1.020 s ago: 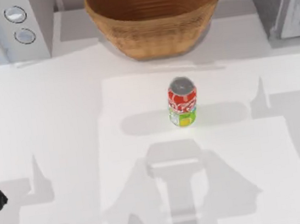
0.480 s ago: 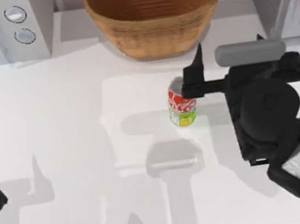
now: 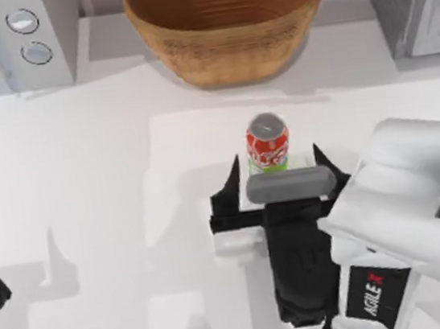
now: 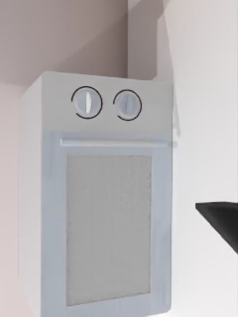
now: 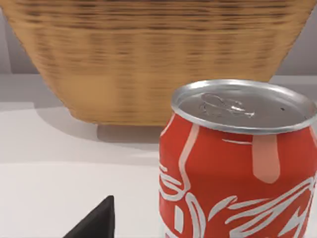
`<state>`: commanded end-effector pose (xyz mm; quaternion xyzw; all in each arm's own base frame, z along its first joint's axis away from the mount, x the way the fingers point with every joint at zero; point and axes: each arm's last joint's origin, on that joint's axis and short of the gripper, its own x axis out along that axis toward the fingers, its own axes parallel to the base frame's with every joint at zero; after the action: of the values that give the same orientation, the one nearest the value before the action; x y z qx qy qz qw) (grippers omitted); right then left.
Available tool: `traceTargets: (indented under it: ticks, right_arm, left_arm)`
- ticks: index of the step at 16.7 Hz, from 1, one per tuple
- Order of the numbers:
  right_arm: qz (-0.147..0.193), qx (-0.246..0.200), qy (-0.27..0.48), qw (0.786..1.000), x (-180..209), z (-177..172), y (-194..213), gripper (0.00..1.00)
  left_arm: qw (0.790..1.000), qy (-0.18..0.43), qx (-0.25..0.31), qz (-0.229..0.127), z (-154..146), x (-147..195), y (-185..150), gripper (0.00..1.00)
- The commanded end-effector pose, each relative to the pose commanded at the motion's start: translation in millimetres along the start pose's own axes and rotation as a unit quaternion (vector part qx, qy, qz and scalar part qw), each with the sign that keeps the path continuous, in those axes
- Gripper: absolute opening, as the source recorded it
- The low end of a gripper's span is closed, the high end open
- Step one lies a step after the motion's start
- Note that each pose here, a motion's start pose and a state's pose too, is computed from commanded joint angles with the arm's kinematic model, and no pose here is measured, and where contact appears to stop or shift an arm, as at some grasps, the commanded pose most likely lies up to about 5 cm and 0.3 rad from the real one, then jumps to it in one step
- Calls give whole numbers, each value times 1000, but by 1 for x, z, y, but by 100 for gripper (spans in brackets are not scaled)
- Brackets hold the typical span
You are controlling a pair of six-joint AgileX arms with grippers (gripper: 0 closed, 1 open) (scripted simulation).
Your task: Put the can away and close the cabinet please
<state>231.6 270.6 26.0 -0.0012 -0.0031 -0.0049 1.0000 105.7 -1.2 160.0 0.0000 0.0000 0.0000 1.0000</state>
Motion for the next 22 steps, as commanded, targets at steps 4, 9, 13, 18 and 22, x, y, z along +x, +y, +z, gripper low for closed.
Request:
traceTargets:
  ticks: [4, 9, 13, 18, 22]
  right_arm:
    - [0, 0, 0, 1000, -7, -15, 5, 100]
    - [-1, -1, 1, 1000, -5, -15, 4, 100]
    - [0, 0, 0, 1000, 24, -15, 6, 100]
    - [0, 0, 0, 1000, 53, -15, 5, 100]
    - [0, 0, 0, 1000, 53, -15, 5, 92]
  left_arm:
    - [1000, 0, 0, 0, 0, 0, 0, 100]
    - [1000, 0, 0, 0, 0, 0, 0, 100]
    - [1000, 0, 0, 0, 0, 0, 0, 100]
    - [1000, 0, 0, 0, 0, 0, 0, 100]
    - [1000, 0, 0, 0, 0, 0, 0, 100]
